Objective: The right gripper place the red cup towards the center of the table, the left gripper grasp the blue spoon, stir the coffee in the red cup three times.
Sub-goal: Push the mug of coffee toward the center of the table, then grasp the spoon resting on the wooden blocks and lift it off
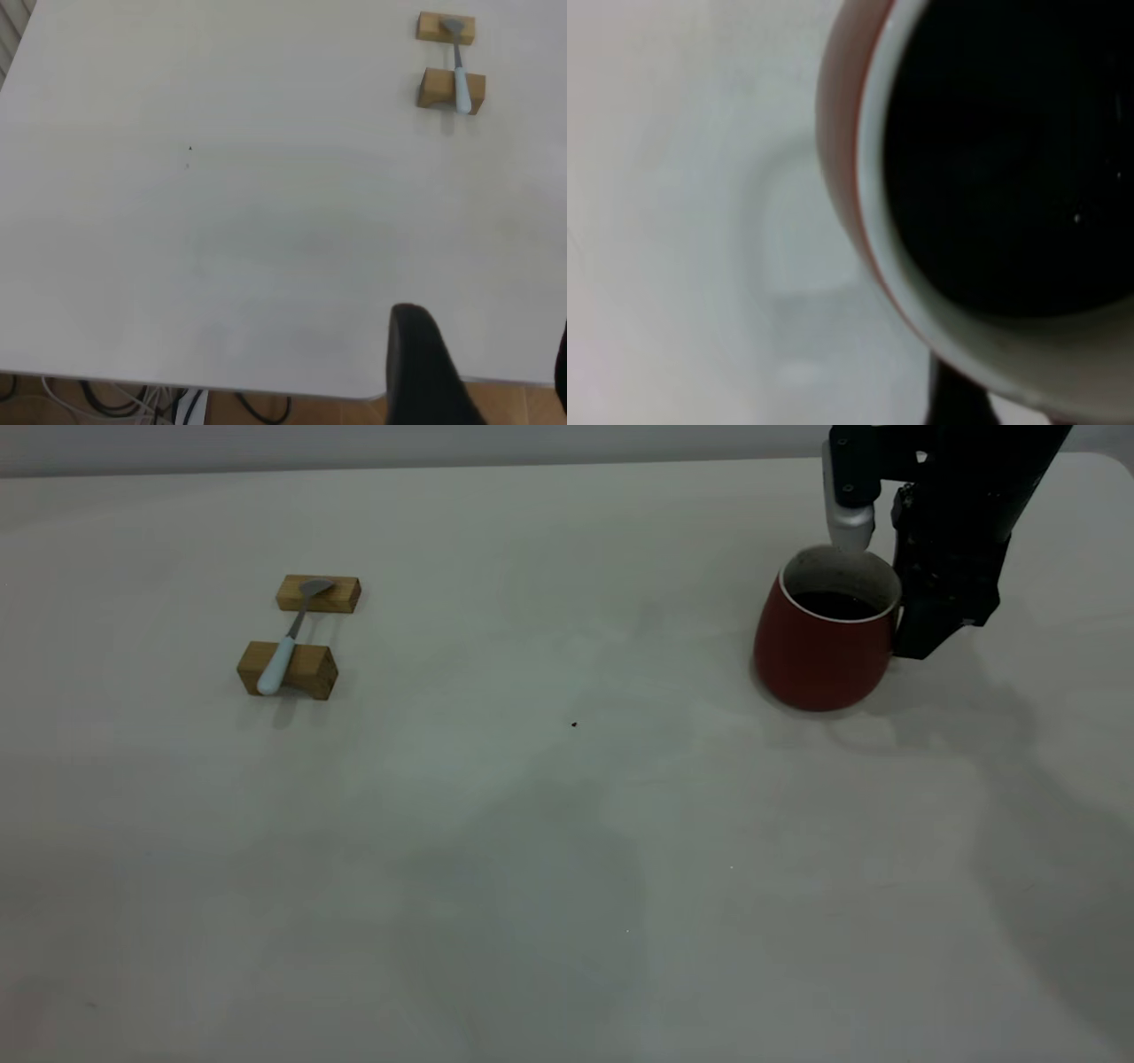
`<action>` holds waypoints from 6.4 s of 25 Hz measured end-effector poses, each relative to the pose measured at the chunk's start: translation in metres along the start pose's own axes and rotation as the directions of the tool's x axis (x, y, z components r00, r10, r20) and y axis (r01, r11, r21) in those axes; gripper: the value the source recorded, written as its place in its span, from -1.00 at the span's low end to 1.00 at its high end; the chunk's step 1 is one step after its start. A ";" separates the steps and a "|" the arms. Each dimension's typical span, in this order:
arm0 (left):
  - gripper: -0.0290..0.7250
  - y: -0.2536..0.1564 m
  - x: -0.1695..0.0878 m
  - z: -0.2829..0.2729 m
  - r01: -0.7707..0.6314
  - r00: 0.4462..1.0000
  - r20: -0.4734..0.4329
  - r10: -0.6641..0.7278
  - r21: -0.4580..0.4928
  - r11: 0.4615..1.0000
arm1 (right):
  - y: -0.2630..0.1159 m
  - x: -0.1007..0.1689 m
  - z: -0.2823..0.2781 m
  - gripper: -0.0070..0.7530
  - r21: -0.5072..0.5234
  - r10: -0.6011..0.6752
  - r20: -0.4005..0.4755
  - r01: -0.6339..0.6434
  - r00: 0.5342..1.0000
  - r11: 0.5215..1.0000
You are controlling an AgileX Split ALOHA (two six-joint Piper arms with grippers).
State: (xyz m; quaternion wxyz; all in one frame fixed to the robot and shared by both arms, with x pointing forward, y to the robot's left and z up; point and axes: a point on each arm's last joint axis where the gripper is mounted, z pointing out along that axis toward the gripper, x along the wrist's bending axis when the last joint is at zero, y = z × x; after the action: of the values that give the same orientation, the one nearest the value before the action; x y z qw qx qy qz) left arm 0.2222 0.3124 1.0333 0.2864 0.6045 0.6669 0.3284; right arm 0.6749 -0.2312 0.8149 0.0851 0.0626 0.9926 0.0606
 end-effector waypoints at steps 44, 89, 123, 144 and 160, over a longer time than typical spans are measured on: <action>0.24 0.000 0.000 0.000 -0.002 1.000 0.000 0.002 0.000 1.000 | 0.135 0.055 0.010 -0.52 -0.166 0.118 -0.026 -0.121 0.993 0.979; 0.24 0.000 0.000 0.000 0.000 1.000 0.000 0.000 0.000 1.000 | 0.044 0.154 -0.334 0.87 -0.171 0.803 -0.064 -0.799 0.593 0.577; 0.24 0.000 0.000 0.000 -0.001 1.000 0.000 0.001 0.000 1.000 | -0.085 0.383 -0.303 0.75 -0.708 0.974 0.109 -0.672 0.198 0.216; 0.24 0.000 0.000 0.000 0.000 1.000 0.000 0.000 0.000 1.000 | -0.085 0.383 -0.303 -0.20 -0.708 0.975 0.112 -0.673 0.194 0.215; 0.83 0.096 -0.010 0.049 0.015 0.999 -0.046 -0.007 0.173 0.985 | -0.085 0.383 -0.303 -0.41 -0.708 0.975 0.112 -0.673 0.194 0.215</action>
State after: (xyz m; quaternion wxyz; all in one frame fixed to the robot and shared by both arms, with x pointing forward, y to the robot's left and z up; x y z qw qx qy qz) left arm 0.3204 0.3121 1.0784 0.2195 0.6158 0.7025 0.2811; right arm 0.2369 -0.2966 1.0385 0.3265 0.6034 0.6444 0.3378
